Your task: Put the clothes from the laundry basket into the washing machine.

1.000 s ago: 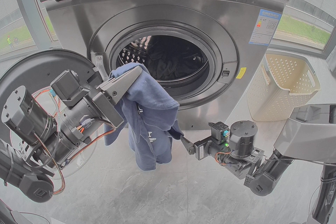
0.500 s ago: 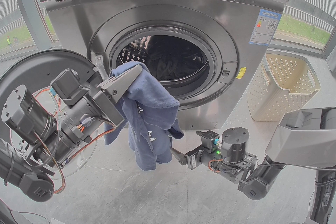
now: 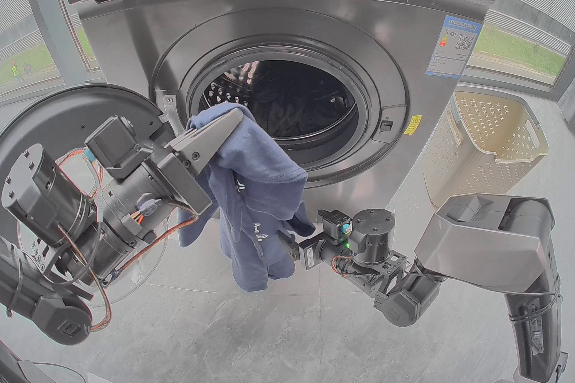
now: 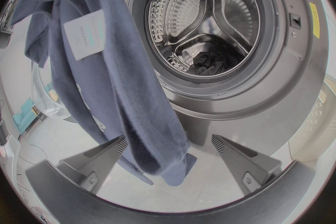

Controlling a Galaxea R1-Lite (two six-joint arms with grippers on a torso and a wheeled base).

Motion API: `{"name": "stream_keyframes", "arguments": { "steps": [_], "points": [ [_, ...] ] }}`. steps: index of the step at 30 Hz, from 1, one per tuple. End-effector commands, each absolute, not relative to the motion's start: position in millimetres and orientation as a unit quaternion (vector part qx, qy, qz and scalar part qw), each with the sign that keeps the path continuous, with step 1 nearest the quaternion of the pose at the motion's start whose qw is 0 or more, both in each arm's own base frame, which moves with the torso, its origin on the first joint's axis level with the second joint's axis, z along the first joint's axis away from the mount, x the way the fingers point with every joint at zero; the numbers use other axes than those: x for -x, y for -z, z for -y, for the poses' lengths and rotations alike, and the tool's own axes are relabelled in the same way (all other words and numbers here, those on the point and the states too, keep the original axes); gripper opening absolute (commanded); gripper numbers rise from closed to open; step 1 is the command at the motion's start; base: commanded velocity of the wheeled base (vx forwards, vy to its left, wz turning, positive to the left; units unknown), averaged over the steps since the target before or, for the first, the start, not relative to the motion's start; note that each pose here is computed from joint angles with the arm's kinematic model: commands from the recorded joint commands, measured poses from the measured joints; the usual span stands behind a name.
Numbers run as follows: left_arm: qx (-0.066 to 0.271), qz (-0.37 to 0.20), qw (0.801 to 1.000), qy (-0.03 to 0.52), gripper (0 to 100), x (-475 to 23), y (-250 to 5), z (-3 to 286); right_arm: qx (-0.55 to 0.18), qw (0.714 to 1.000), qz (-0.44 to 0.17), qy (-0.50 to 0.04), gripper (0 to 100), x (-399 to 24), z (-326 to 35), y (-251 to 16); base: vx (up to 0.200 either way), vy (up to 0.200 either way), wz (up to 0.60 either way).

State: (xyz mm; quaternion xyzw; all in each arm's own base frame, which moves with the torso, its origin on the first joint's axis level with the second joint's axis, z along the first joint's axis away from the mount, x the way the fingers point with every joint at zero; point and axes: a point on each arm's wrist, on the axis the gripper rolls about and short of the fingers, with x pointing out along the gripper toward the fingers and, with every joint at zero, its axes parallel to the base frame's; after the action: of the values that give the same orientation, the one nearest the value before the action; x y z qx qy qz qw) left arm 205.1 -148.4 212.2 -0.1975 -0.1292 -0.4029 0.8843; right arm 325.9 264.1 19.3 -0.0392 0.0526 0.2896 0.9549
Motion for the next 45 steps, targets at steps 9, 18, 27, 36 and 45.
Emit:
{"name": "stream_keyframes", "arguments": {
  "steps": [9, 18, 27, 36, 45],
  "points": [
    [0.197, 0.129, 0.885, 0.402, 0, -205, -212, 148, 0.032, 0.957, -0.034, -0.285, 0, -337, -267, -21, 0.000, 0.000, 0.00],
    [0.195, 0.131, 0.889, 0.393, 0, -208, -212, 144, 0.017, 0.963, -0.007, -0.269, 0, -324, -243, -65, 0.000, 0.000, 0.00],
    [0.188, 0.130, 0.902, 0.365, 0, -213, -208, 126, -0.057, 0.976, 0.036, -0.207, 0, -288, -199, -135, 0.000, 0.000, 0.00],
    [0.176, 0.059, 0.918, 0.351, 0, -211, -174, 120, -0.113, 0.971, 0.120, -0.176, 0, -270, -169, -177, 0.000, 0.000, 0.00],
    [0.154, -0.063, 0.926, 0.338, 0, -216, -116, 123, -0.128, 0.962, 0.146, -0.192, 0, -261, -178, -194, 0.000, 0.000, 0.00]
  ]
}}
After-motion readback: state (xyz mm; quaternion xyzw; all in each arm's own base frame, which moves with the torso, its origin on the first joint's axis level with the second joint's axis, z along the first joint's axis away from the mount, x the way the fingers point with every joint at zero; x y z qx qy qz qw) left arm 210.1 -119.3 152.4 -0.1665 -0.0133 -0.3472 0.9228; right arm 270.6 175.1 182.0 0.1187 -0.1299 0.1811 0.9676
